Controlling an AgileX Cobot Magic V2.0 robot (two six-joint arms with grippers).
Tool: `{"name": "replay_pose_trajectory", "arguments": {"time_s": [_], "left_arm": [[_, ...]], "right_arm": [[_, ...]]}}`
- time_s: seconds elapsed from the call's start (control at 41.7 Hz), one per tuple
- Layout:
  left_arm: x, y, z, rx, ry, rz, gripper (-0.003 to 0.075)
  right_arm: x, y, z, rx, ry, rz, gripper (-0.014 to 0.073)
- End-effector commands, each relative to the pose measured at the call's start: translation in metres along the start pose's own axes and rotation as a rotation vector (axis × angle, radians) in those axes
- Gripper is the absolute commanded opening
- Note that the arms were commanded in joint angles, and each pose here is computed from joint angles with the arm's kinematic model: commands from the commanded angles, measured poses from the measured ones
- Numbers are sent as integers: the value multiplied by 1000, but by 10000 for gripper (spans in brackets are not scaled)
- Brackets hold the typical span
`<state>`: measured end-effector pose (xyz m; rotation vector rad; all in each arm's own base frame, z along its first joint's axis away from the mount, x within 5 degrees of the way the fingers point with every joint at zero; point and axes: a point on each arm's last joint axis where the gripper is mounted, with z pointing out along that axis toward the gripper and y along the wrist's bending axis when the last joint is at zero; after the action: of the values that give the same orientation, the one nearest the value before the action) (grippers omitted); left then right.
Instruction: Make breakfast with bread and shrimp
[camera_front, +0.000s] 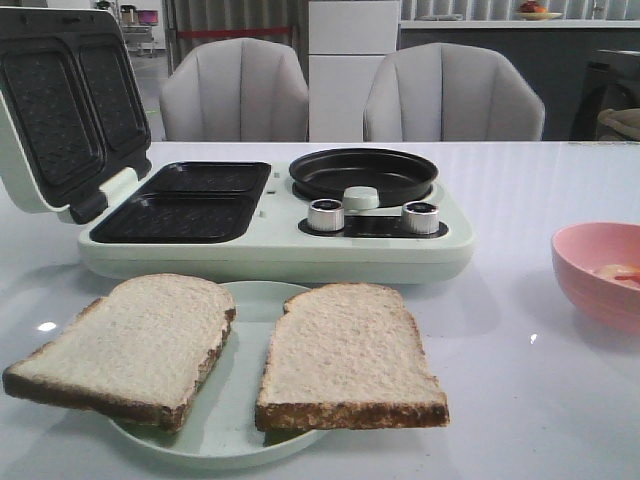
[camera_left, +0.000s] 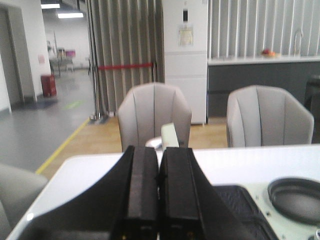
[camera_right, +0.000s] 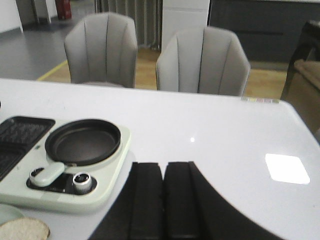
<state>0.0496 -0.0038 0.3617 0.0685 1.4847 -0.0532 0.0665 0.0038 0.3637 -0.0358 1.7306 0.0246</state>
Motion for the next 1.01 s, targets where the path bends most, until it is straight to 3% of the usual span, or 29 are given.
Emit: {"name": "replay_pose_trajectory", "arguments": {"time_s": [0.0,0.288,0.456,0.528,0.6,0.696,0.768,0.84,0.984], "left_arm": [[-6,-1,11,13,6,-14,112],[32,-2,31,15,328,-12,112],[43,-2,42,16,388,-12,112],[45,-2,46,18,407,-17,120],[47,-2,50,18,419,-17,191],[49,-2,55,18,435,-17,385],[52,-2,59,18,455,-5,514],[55,-3,64,35,477,29,546],[60,-15,73,146,503,138,539]], "right_arm": [[-9,-1,14,3,26,-4,49],[6,-2,45,-8,242,3,49],[8,-2,52,-8,264,5,58],[8,-2,52,-8,264,5,118],[8,-2,52,-7,261,4,248],[7,-3,52,-6,251,4,453],[6,-3,53,-6,245,4,537],[6,-3,53,-6,244,5,563],[6,-3,53,-6,244,5,562]]}}
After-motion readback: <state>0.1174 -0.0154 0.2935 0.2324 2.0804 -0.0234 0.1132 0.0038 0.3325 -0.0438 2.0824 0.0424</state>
